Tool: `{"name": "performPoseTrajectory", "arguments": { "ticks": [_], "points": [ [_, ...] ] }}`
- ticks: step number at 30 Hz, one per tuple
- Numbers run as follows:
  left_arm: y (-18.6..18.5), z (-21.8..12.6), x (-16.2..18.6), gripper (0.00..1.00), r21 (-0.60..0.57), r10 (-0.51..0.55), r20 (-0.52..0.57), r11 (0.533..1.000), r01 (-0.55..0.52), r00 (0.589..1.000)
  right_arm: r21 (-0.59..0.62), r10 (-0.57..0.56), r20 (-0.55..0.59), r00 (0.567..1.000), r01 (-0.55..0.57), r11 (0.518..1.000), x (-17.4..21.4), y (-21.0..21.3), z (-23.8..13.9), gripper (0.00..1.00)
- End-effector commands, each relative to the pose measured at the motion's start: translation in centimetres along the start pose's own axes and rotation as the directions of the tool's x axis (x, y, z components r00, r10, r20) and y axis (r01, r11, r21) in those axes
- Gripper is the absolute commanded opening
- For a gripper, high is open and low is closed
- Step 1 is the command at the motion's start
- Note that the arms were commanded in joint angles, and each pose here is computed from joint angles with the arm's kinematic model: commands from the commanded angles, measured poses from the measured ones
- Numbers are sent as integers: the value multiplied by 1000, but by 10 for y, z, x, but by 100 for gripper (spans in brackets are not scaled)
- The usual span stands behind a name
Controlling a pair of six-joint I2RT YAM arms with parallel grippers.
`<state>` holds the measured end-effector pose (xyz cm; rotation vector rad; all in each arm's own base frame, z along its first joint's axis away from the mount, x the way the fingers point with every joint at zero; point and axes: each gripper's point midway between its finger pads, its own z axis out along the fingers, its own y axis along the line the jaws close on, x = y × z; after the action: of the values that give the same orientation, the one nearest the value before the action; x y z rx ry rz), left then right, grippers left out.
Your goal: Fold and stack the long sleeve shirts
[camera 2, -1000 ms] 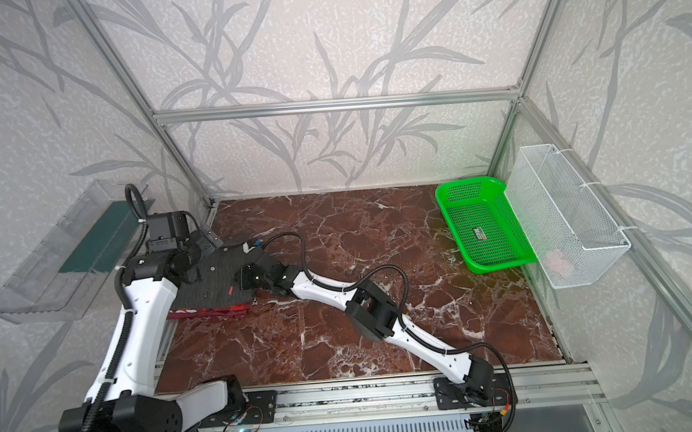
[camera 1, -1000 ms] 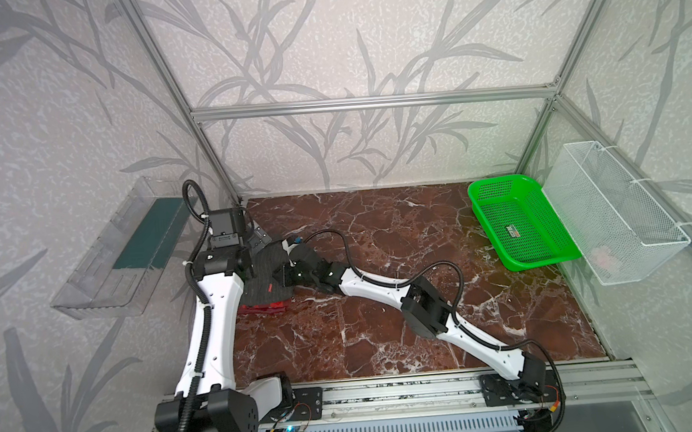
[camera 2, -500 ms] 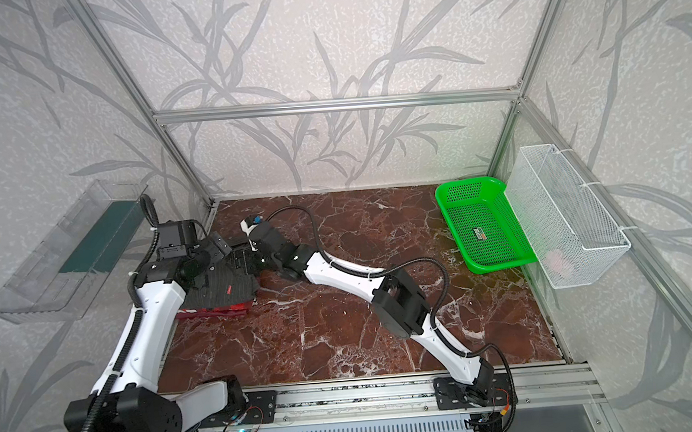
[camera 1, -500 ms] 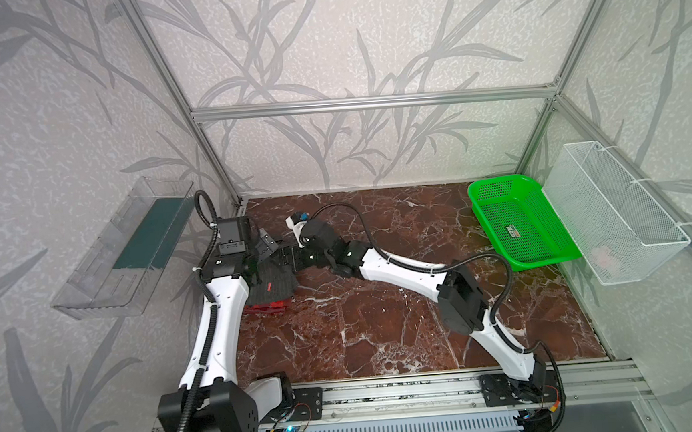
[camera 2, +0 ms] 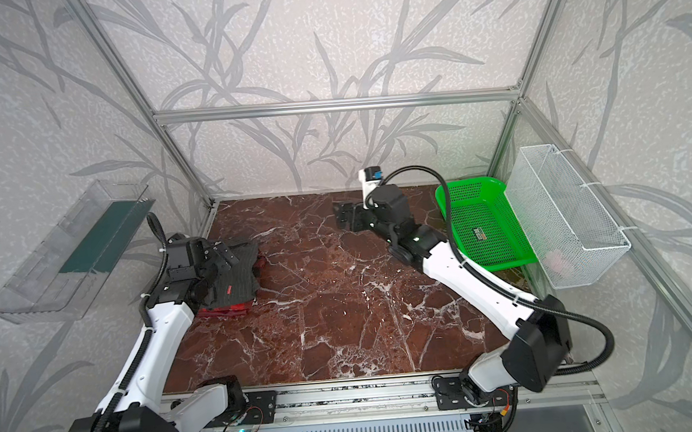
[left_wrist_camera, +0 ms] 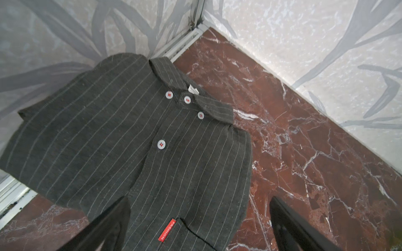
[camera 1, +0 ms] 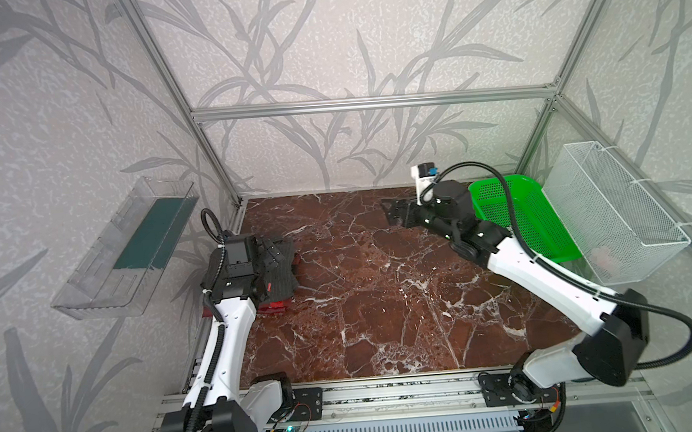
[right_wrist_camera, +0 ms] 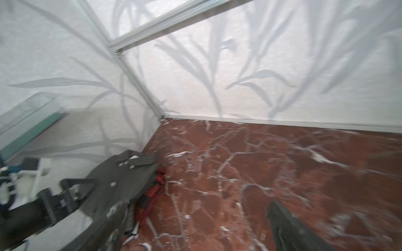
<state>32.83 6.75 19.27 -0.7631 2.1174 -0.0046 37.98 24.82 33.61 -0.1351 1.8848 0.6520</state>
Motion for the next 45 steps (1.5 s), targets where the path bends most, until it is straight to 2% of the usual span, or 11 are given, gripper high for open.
{"name": "performPoseTrajectory", "arguments": {
  "ticks": [1,4,7,9,12,18,22,25,30,33,45],
  "points": [
    [1,8,-4,99,-11,73,62,997,-72,995,168,-91,-15,996,92,982,29,-55,-28,99],
    [14,22,8,99,-73,87,67,994,-82,994,352,-148,99,984,104,930,40,-118,-61,99],
    [5,27,14,99,-10,136,119,991,-135,984,513,-178,90,980,108,852,61,-188,-83,99],
    [7,33,12,99,-37,188,190,982,-185,964,597,-164,63,984,95,797,76,-223,-93,99],
    [15,47,23,99,-72,217,191,976,-207,957,672,-282,45,958,180,719,87,-252,-97,99],
    [10,74,36,99,-31,244,258,969,-244,935,687,-302,-34,953,242,685,126,-289,-69,99],
    [2,83,30,99,-23,285,338,955,-294,897,673,-284,-26,958,227,704,143,-301,-56,99],
    [-1,91,37,99,-10,301,328,949,-315,895,636,-260,-91,961,257,728,148,-302,-42,99],
    [-19,102,51,99,37,365,358,914,-404,859,623,-277,-66,958,257,739,148,-300,-42,99],
    [-19,102,50,99,34,363,373,915,-403,854,547,-310,-62,949,292,784,162,-290,-36,99],
    [-15,99,48,99,-24,365,387,922,-387,847,576,-319,-31,947,278,769,160,-292,-41,99]
  ]
}}
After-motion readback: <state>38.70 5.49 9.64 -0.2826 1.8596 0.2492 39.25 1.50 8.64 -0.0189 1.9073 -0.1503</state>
